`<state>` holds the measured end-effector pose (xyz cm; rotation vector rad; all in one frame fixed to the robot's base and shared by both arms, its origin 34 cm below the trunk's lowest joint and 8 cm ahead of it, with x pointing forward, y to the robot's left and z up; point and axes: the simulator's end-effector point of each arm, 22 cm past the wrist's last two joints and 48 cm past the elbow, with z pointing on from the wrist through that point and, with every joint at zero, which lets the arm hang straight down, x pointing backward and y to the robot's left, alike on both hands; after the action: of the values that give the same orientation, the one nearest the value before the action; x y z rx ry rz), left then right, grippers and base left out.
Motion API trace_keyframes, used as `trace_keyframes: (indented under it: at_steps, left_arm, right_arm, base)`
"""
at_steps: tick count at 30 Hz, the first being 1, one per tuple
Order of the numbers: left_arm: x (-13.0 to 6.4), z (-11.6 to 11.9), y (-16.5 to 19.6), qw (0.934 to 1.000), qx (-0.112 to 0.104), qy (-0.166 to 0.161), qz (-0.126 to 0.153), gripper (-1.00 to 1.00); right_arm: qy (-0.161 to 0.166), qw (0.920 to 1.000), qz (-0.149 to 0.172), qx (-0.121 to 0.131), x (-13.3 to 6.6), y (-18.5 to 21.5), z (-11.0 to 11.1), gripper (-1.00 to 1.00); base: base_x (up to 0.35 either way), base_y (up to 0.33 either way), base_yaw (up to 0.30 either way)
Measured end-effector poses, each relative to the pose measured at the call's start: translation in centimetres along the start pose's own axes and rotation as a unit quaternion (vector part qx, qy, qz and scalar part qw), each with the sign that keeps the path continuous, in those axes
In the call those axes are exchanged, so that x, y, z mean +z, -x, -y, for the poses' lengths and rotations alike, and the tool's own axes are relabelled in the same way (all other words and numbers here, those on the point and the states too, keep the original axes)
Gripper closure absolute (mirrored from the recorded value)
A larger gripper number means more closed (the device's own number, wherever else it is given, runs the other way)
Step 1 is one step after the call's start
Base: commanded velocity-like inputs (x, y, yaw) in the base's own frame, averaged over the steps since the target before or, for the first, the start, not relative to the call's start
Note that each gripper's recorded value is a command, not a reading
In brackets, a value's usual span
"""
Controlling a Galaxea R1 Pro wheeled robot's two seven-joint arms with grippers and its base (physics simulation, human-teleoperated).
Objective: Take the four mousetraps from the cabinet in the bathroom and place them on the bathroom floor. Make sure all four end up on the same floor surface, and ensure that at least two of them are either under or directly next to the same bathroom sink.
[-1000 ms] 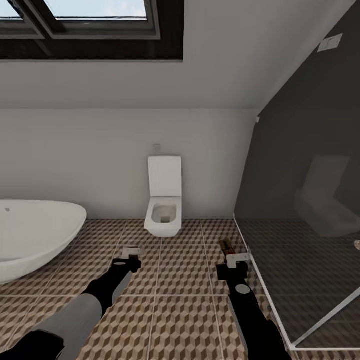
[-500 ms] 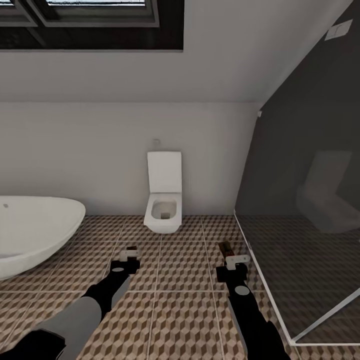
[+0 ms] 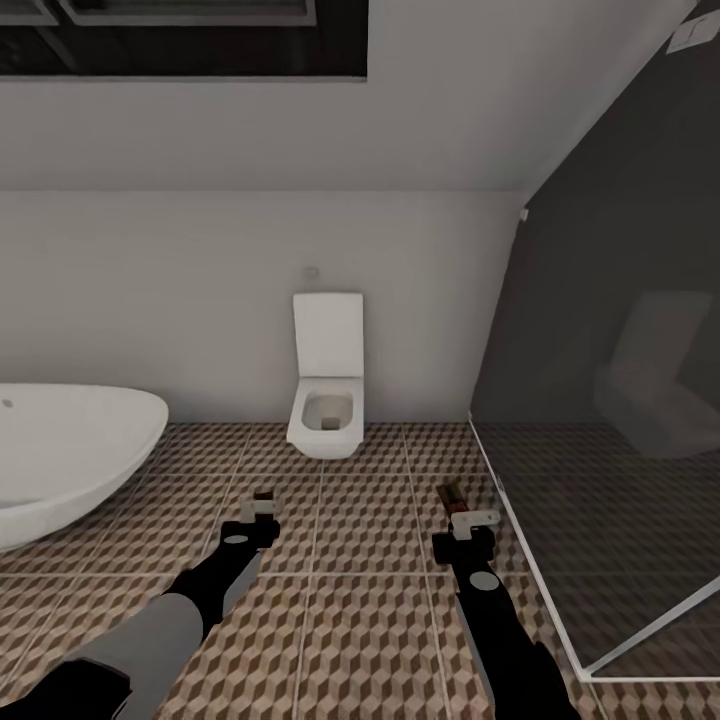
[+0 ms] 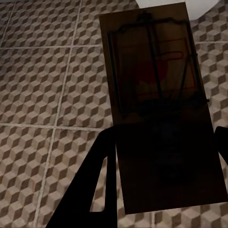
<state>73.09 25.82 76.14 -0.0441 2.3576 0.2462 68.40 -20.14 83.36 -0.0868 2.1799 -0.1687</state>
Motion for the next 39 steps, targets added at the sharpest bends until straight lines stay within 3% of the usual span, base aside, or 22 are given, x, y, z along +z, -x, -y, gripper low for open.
trace_keyframes:
  at_steps: [39]
  left_arm:
    - [5.5,1.4,-6.3,0.9995,0.006,-0.002,-0.031,1.00]
  right_arm:
    - [0.004,0.9995,-0.031,-0.003,4.6,-6.7,-1.3,1.00]
  base:
    - [0.000,0.000,0.000]
